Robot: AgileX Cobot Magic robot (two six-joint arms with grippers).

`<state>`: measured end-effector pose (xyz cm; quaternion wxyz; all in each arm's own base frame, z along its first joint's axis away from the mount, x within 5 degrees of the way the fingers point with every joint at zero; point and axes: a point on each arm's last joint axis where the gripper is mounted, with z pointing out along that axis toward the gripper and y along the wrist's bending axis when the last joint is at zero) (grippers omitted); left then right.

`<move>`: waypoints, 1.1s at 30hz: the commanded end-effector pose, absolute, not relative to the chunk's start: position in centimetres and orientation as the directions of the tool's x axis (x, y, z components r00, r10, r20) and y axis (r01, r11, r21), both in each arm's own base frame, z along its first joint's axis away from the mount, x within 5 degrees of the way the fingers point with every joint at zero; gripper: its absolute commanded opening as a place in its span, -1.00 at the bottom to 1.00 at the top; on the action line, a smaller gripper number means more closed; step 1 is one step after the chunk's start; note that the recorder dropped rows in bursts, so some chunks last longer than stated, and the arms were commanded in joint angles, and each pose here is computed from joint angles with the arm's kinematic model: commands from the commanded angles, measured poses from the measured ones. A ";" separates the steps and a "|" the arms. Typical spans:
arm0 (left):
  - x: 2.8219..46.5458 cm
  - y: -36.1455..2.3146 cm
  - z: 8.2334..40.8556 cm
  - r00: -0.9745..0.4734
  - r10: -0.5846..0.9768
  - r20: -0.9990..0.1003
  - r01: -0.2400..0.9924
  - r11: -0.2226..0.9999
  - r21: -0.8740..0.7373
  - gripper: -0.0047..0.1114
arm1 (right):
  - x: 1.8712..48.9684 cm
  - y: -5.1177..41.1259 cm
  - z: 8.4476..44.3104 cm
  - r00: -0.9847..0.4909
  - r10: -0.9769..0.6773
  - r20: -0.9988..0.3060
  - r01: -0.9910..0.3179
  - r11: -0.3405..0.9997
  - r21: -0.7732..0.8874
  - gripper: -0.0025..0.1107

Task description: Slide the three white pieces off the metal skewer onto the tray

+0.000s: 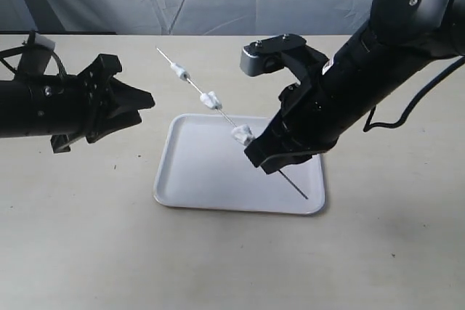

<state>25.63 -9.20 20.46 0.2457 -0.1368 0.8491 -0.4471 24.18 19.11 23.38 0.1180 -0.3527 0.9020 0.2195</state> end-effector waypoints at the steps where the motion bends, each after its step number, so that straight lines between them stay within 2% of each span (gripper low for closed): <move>1: 26.7 -9.4 21.7 -0.824 -0.477 -0.306 0.000 0.541 -0.841 -0.24 | 23.5 18.9 23.4 -0.720 -0.614 -0.322 -0.693 0.646 0.318 -0.97; 10: 27.1 -9.6 22.4 -0.822 -0.479 -0.308 0.016 0.521 -0.853 -0.24 | 22.2 21.2 23.5 -0.652 -0.661 -0.372 -0.758 0.589 0.282 -0.97; 21: 26.9 -9.8 22.5 -0.831 -0.480 -0.280 0.008 0.493 -0.870 -0.25 | 22.2 21.5 23.5 -0.674 -0.632 -0.384 -0.737 0.615 0.282 -0.97; 28: 27.0 -9.7 22.5 -0.829 -0.481 -0.284 0.008 0.498 -0.867 -0.51 | 22.2 21.7 23.6 -0.686 -0.614 -0.390 -0.725 0.619 0.302 -0.97; 33: 27.1 -9.7 22.2 -0.832 -0.482 -0.275 -0.003 0.500 -0.866 -0.45 | 22.1 21.7 23.6 -0.692 -0.610 -0.387 -0.721 0.619 0.313 -0.97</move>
